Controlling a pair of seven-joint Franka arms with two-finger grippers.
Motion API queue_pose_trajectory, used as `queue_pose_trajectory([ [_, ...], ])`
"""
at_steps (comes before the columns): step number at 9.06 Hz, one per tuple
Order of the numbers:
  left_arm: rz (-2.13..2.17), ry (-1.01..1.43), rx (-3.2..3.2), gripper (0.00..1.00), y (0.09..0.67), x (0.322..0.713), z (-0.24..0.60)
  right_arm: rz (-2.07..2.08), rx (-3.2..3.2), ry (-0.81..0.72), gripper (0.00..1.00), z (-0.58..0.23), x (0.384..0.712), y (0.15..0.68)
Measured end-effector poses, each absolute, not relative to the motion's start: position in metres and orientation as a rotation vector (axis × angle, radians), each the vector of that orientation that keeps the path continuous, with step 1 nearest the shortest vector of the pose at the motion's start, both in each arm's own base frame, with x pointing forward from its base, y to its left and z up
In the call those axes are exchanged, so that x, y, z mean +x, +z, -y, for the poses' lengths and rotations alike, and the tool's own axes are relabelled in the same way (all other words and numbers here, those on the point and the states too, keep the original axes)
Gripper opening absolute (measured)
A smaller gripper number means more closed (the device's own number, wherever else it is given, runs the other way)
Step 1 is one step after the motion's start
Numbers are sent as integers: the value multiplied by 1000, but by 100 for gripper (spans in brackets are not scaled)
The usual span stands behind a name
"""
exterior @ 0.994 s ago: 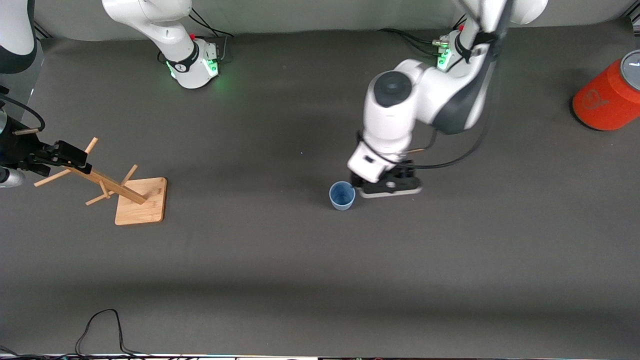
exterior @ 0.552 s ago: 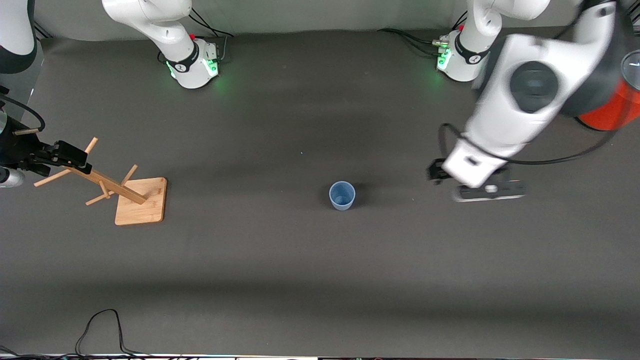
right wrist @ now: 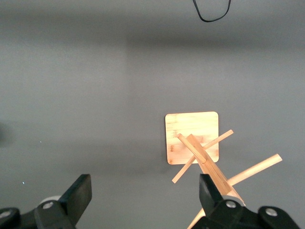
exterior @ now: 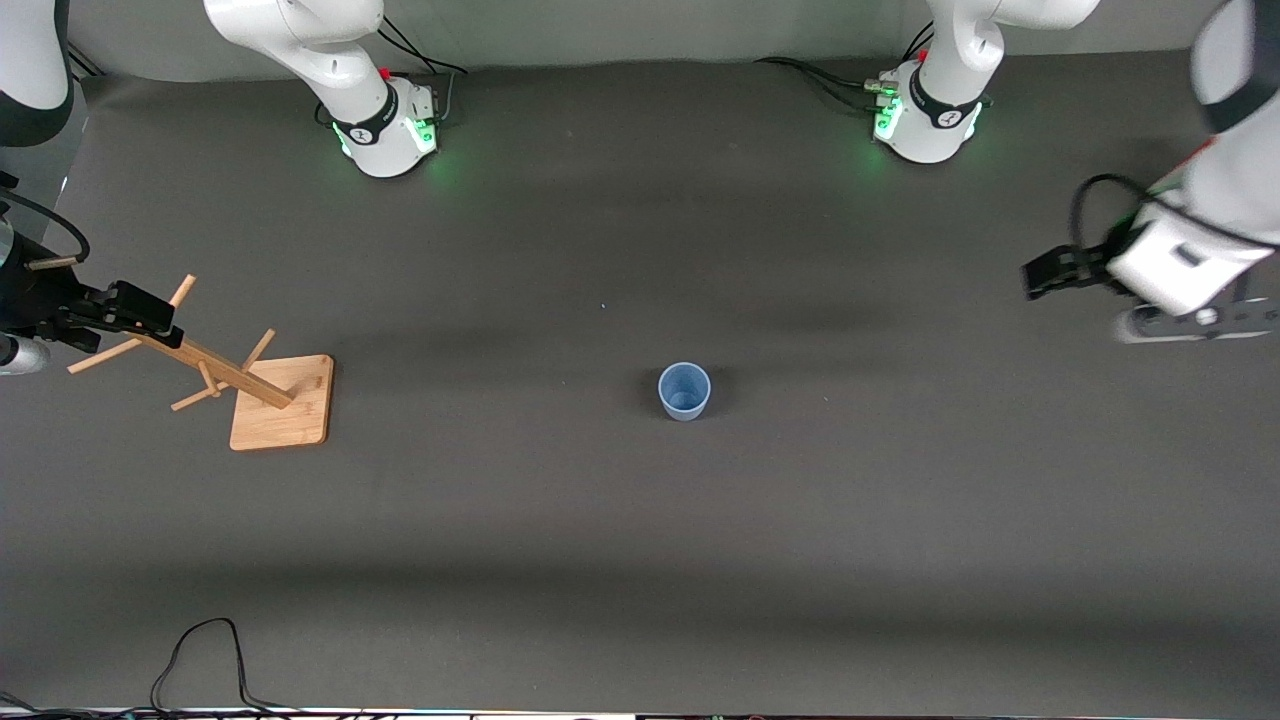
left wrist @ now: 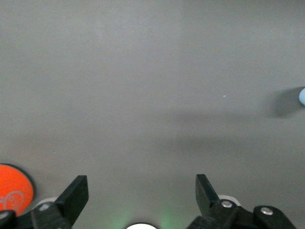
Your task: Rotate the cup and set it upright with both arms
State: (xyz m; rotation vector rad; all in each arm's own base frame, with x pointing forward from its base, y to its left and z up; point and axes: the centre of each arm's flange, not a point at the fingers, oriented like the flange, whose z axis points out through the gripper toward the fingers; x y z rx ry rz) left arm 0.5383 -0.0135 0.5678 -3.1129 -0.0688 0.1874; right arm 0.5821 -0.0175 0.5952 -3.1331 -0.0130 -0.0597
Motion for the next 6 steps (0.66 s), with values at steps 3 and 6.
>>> queue_pose_trajectory([
  [3,105,147,-3097,100,585,529,-13,13,-3133,-60,100,18,582,595],
  [6,119,135,-3090,100,589,530,-15,13,-3133,-60,100,18,582,595],
])
